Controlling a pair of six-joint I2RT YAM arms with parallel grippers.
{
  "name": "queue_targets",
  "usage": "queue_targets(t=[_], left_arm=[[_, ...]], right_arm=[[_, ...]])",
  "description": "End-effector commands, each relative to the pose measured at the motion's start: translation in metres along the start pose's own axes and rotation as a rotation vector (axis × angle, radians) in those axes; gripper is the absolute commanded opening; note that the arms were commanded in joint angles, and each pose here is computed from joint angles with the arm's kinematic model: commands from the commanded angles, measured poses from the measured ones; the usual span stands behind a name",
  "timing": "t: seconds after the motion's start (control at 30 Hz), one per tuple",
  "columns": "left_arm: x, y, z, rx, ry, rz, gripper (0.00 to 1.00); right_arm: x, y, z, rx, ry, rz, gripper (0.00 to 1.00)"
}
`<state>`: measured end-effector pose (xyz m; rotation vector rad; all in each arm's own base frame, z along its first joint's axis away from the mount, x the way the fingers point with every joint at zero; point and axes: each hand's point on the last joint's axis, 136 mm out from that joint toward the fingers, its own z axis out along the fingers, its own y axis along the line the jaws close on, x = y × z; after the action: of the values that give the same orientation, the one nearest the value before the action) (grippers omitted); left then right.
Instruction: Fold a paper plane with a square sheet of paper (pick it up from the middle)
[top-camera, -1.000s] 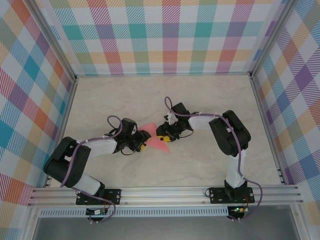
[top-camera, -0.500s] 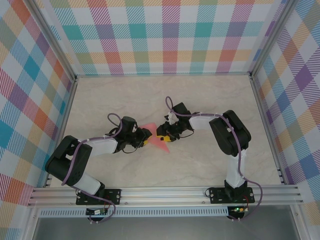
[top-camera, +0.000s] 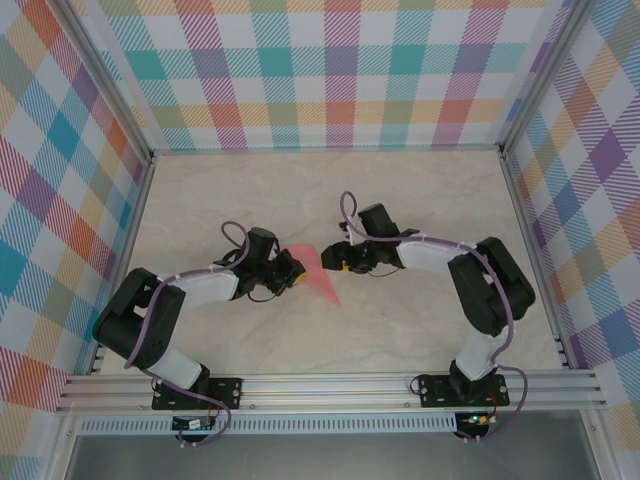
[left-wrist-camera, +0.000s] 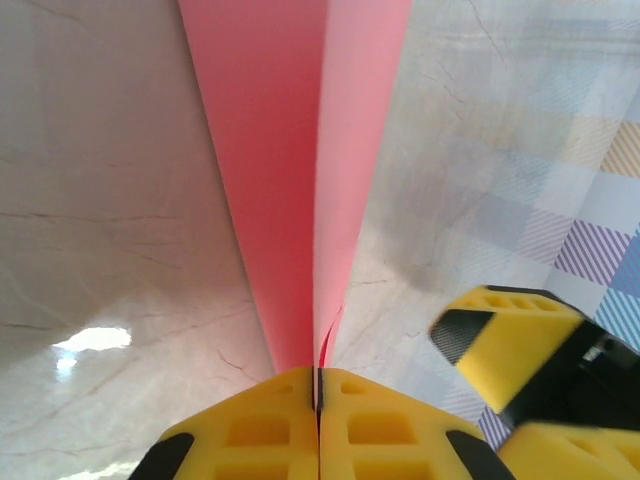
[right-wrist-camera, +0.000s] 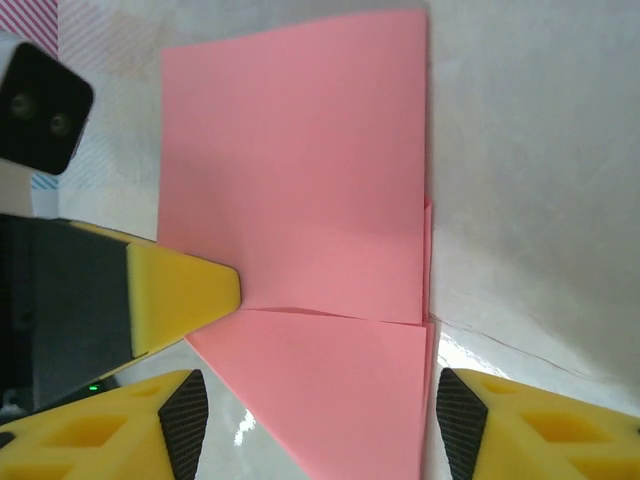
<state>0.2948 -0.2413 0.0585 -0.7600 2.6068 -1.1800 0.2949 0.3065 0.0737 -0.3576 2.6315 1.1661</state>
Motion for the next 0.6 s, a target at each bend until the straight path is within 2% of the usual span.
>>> queue_targets(t=[0.0,0.23,0.43,0.57], left_arm=[[0.006,0.0,0.002,-0.045,0.025,-0.005,0.04],[0.004,-0.006,-0.003,-0.071,0.013,-0.028,0.03],[0.002,-0.011,-0.004,-0.078,0.014,-0.034,0.03],[0.003,-0.014,-0.003,-0.075,0.019,-0.036,0.03]], right_arm=[[-0.013,-0.002,-0.011,0.111,-0.146,-0.282,0.65],[0.003,0.017,-0.004,0.195,-0.208,-0.623,0.65],[0.024,0.037,0.009,0.146,-0.292,-0.888,0.64],[0.035,0.041,0.019,0.141,-0.278,-0.979,0.64]])
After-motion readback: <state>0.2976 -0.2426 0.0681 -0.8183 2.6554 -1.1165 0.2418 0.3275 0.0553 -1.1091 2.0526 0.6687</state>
